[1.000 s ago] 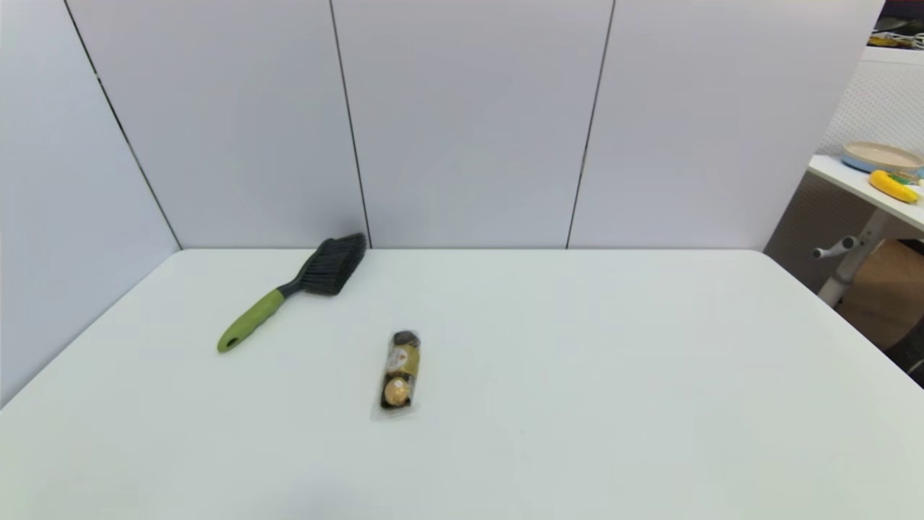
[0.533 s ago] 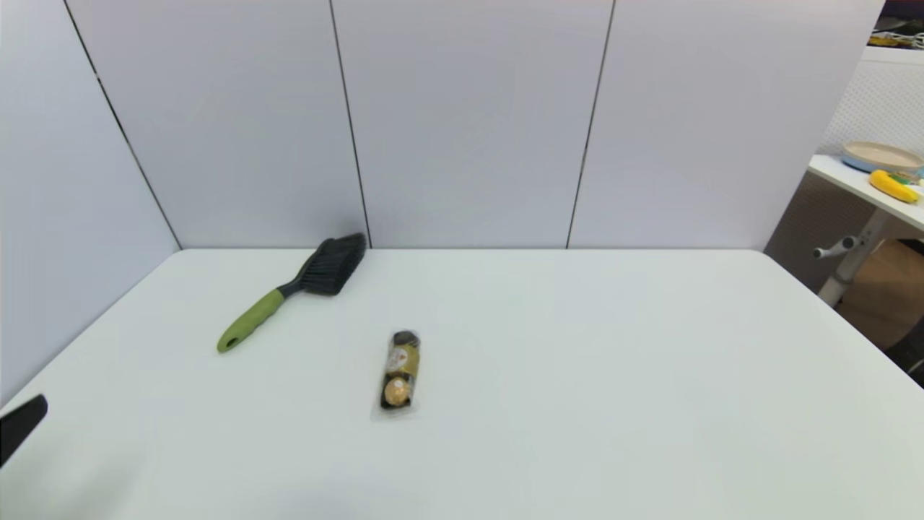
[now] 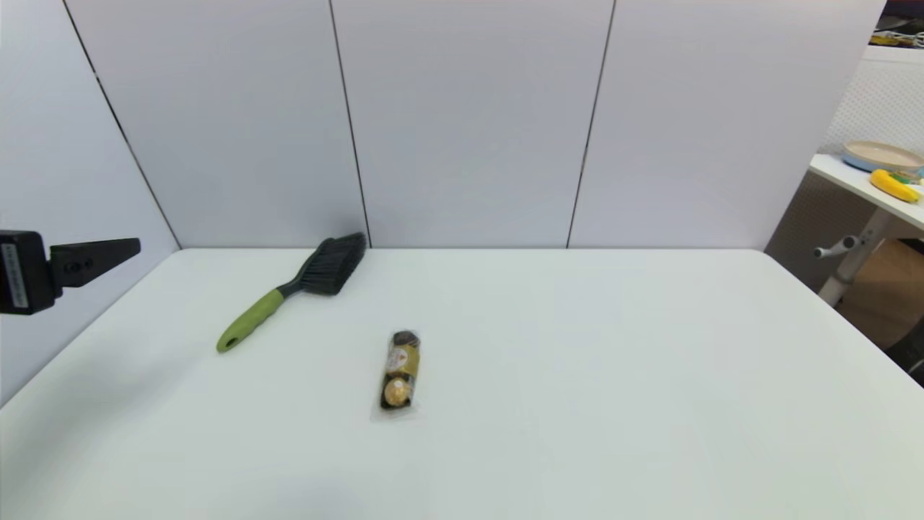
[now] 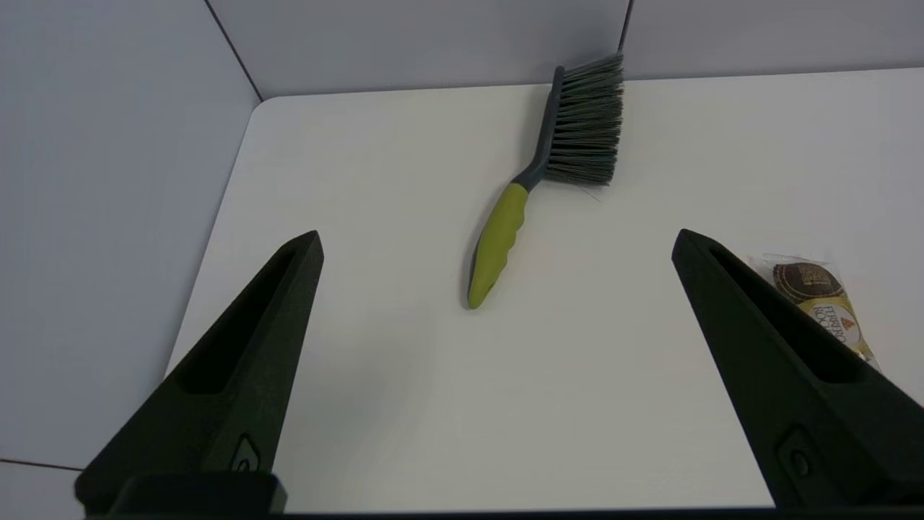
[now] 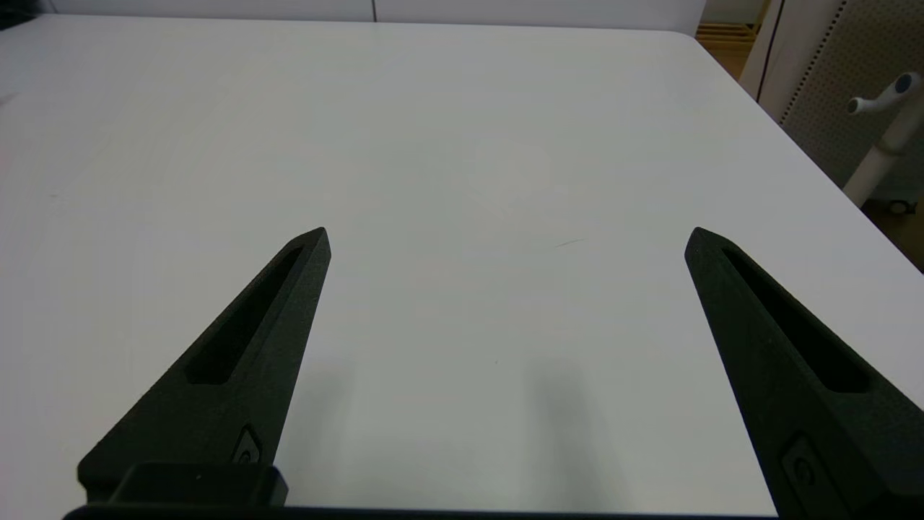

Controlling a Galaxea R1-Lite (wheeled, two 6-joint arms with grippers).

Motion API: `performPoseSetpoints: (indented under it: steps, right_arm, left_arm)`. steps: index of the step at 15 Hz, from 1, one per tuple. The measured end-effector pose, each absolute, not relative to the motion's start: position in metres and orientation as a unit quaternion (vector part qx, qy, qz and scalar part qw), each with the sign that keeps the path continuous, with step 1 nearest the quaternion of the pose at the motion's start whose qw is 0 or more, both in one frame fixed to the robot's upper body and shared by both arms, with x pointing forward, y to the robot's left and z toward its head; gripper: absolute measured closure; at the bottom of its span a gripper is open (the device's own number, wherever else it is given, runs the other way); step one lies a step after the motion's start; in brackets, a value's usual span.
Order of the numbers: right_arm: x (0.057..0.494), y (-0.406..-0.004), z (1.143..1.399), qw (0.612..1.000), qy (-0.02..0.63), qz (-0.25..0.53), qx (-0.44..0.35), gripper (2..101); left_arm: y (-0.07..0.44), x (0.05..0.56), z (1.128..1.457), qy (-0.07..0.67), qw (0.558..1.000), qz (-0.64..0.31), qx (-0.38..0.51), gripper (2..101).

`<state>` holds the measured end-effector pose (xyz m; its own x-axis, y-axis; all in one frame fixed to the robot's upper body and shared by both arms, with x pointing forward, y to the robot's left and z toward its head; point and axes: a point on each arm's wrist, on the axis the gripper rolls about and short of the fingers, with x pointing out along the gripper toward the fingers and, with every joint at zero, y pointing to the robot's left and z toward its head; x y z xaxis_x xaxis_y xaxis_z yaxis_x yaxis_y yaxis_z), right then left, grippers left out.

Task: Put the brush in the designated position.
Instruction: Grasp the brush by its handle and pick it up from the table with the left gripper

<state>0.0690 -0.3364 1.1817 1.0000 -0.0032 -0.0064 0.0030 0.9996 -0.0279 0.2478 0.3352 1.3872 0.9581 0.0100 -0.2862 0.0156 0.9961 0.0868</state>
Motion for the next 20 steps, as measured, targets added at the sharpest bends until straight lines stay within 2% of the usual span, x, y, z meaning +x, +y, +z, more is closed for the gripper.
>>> performPoseSetpoints:
  steps: [5,9,15,18,20]
  right_arm:
    - [0.069,-0.336,1.182,1.000,0.003,-0.002,-0.014,5.0]
    - [0.069,-0.336,1.182,1.000,0.003,-0.002,-0.014,5.0]
    - [0.069,-0.336,1.182,1.000,0.003,-0.002,-0.014,5.0]
    - [0.069,-0.336,1.182,1.000,0.003,-0.002,-0.014,5.0]
    - [0.069,-0.336,1.182,1.000,0.003,-0.002,-0.014,5.0]
  left_arm:
    - [0.340,0.306,1.380,0.191,0.979,0.004,0.077,5.3]
    - [0.347,0.354,1.375,0.200,0.972,-0.009,0.125,5.3]
    - [0.383,0.402,1.345,0.192,0.946,-0.197,0.174,5.3]
    - [0.394,0.414,1.324,0.195,0.932,-0.265,0.153,5.3]
    - [0.396,0.417,1.308,0.228,0.922,-0.288,0.120,5.3]
